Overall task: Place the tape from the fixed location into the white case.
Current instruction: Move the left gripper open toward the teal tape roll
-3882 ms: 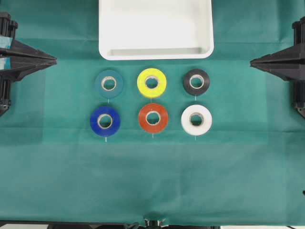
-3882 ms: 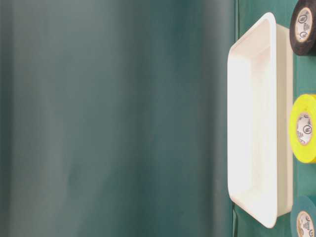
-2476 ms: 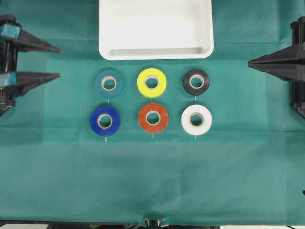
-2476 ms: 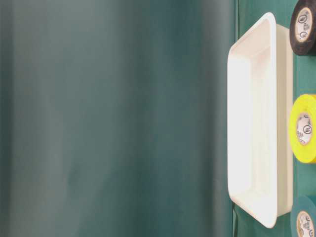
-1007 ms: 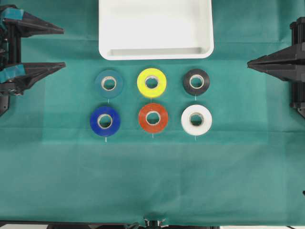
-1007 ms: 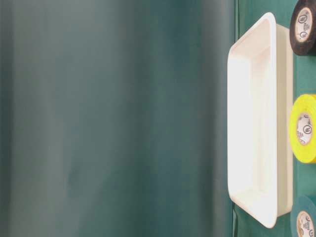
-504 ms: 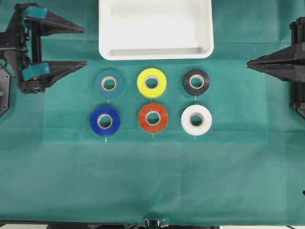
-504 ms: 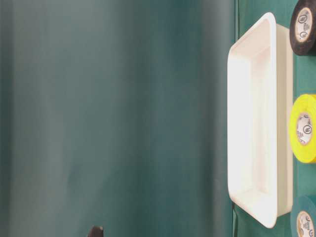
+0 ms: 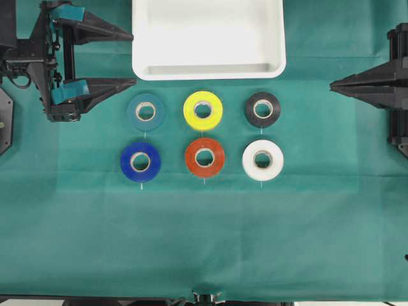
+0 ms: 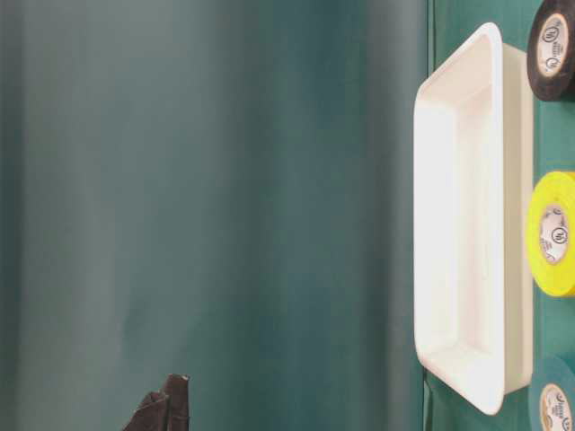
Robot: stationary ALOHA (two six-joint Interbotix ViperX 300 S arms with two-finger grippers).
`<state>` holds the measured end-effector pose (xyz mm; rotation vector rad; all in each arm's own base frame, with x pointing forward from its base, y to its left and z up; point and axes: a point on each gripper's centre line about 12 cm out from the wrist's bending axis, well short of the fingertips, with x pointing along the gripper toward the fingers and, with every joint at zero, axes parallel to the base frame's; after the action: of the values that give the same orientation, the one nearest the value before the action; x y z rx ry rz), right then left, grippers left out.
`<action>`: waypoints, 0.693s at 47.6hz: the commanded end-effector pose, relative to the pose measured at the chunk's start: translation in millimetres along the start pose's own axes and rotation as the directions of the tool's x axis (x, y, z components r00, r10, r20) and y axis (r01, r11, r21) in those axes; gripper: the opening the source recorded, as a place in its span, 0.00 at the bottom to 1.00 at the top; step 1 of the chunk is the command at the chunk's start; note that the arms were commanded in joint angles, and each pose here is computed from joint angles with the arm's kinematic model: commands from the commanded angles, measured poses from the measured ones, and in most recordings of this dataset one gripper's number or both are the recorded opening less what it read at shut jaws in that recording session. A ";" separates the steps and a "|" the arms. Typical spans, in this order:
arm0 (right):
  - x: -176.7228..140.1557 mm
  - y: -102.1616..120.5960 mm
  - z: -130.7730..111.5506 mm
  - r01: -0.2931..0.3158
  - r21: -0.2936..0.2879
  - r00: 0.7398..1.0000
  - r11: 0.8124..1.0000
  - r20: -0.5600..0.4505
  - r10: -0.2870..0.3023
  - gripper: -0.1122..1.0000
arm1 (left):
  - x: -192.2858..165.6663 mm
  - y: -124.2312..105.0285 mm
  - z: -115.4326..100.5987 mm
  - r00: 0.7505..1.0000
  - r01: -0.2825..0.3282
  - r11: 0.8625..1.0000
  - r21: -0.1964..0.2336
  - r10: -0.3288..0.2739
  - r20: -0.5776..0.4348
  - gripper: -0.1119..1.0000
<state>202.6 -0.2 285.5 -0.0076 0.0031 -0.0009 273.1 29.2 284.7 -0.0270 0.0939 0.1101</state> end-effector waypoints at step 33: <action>4.4 -0.1 8.2 0.000 -0.002 1.000 1.000 0.005 0.000 0.10 | 30.1 -1.3 1.3 0.818 -0.078 0.991 -0.113 -0.001 -0.576 0.99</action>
<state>204.0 -0.2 282.4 -0.0076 0.0230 -0.0008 297.3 30.5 274.4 -0.1765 0.6527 0.1404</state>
